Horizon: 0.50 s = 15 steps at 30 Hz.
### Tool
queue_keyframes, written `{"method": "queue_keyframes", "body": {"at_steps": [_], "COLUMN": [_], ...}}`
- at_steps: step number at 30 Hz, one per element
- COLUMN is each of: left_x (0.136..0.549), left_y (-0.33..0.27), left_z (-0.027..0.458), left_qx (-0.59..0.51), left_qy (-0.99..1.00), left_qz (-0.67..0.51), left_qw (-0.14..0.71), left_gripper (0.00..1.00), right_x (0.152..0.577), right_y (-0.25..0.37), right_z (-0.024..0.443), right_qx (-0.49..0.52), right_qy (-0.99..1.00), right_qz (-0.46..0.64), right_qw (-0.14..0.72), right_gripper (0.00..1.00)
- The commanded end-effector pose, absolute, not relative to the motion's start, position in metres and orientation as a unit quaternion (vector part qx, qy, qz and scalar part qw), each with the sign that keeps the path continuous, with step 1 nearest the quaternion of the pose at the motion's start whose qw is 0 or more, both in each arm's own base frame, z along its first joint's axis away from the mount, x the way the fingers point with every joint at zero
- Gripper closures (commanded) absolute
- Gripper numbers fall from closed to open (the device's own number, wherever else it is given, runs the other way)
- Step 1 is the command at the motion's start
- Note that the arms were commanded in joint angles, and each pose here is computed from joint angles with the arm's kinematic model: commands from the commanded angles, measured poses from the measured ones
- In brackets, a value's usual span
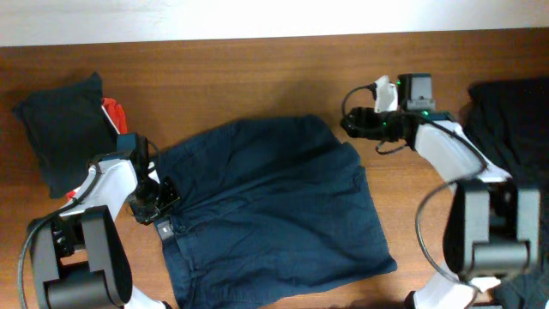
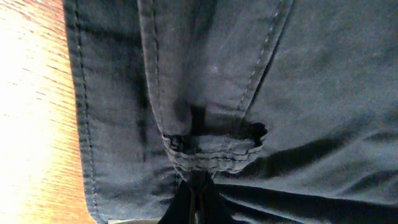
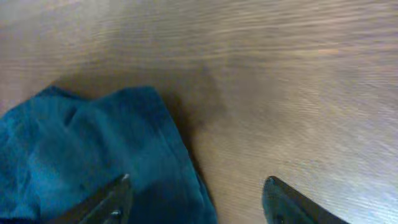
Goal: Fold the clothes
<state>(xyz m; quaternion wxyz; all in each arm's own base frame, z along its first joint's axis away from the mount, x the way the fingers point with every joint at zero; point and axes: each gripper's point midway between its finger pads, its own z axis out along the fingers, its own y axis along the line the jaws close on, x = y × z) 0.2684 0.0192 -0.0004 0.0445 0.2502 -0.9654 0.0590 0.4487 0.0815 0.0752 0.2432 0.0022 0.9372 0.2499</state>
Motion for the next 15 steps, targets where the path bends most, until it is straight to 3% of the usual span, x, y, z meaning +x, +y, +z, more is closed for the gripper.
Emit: {"method": "queue_keyframes", "body": {"at_steps": [1, 8, 9, 10, 11, 12, 15], "left_x": [0.27, 0.273, 0.274, 0.275, 0.275, 0.275, 0.276], "left_y": [0.023, 0.023, 0.024, 0.024, 0.024, 0.024, 0.024], "left_z": [0.002, 0.002, 0.002, 0.002, 0.002, 0.002, 0.002], "left_qx": [0.246, 0.246, 0.246, 0.246, 0.246, 0.246, 0.245], "left_qy": [-0.967, -0.967, -0.967, -0.967, -0.967, -0.967, -0.967], "left_qz": [0.057, 0.057, 0.057, 0.057, 0.057, 0.058, 0.058], "left_qw": [0.037, 0.029, 0.028, 0.026, 0.026, 0.026, 0.024], "left_gripper": [0.99, 0.99, 0.99, 0.99, 0.99, 0.99, 0.99], "right_x": [0.476, 0.475, 0.472, 0.469, 0.467, 0.468, 0.488], "right_y": [0.119, 0.177, 0.185, 0.19, 0.194, 0.193, 0.172], "right_z": [0.081, 0.019, 0.02, 0.021, 0.024, 0.025, 0.062], "right_qx": [-0.041, -0.087, -0.099, -0.113, -0.119, -0.118, -0.1], "right_qy": [0.926, 0.93, 0.928, 0.924, 0.923, 0.923, 0.922], "right_qz": [0.282, 0.299, 0.306, 0.311, 0.313, 0.313, 0.305], "right_qw": [0.248, 0.193, 0.19, 0.19, 0.19, 0.19, 0.216], "right_gripper": [0.19, 0.17, 0.3, 0.49, 0.89, 0.96, 0.96]}}
